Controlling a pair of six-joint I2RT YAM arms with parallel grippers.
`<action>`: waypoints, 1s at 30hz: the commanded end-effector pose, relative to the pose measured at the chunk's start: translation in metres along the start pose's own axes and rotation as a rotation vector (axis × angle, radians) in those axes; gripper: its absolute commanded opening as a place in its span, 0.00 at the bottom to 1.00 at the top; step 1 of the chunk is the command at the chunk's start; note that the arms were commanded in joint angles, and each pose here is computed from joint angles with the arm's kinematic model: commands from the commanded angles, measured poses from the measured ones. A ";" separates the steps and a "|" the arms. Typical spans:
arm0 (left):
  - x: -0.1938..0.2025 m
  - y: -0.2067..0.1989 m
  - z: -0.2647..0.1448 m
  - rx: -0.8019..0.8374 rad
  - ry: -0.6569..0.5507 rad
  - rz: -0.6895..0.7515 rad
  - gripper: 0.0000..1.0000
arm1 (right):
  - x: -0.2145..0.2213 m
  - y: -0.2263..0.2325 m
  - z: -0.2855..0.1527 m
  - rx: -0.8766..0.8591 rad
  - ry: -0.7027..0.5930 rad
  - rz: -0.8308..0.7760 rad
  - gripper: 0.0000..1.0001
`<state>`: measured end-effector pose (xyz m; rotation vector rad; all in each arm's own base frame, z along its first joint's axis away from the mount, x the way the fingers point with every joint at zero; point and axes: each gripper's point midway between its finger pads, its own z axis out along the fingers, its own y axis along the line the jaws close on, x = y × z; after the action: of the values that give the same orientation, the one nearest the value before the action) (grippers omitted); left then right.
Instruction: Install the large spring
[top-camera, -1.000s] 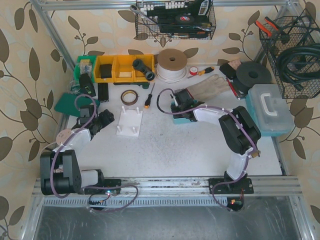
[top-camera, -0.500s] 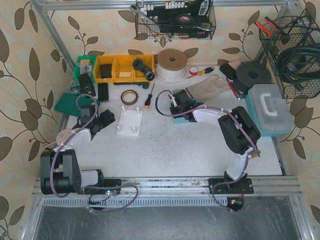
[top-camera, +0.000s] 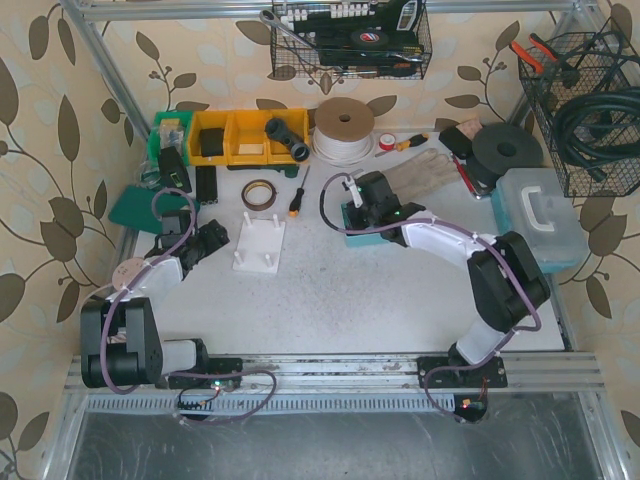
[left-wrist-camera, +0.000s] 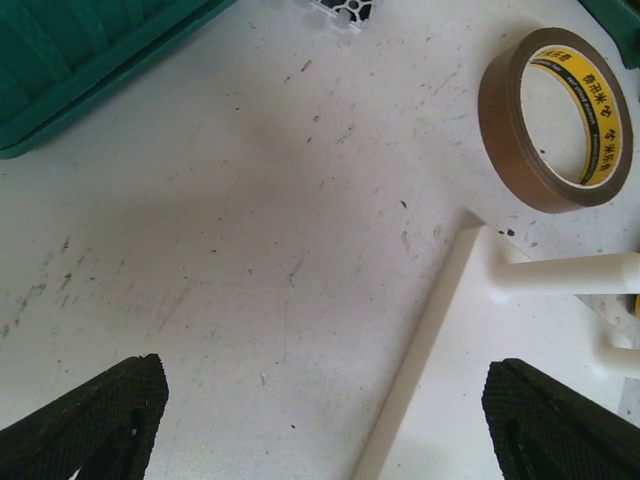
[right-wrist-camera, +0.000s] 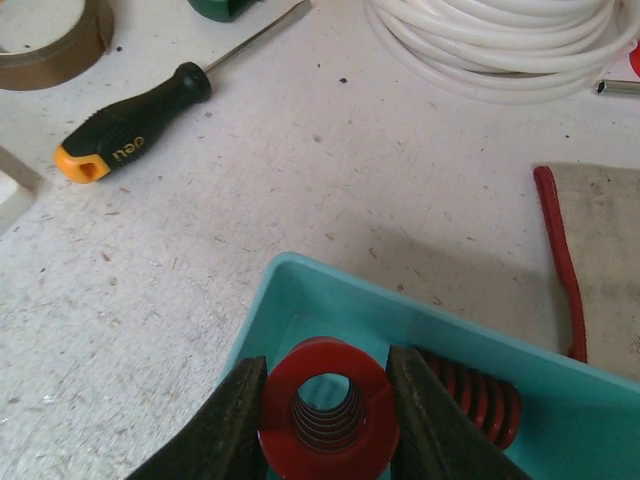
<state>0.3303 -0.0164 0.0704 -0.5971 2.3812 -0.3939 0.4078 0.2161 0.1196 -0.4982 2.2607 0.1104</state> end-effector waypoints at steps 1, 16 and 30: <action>-0.006 0.004 -0.002 -0.045 -0.019 0.011 0.89 | -0.005 0.007 -0.022 -0.050 -0.012 -0.005 0.03; -0.008 0.036 -0.026 -0.207 -0.094 -0.106 0.94 | -0.058 0.107 -0.077 -0.199 -0.115 -0.128 0.00; -0.019 0.071 -0.065 -0.374 -0.270 -0.129 0.98 | -0.093 0.211 -0.034 -0.291 -0.126 -0.235 0.00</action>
<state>0.2836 0.0491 0.0899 -0.8891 2.2292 0.0124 0.3451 0.4153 0.1907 -0.8840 2.0758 0.3563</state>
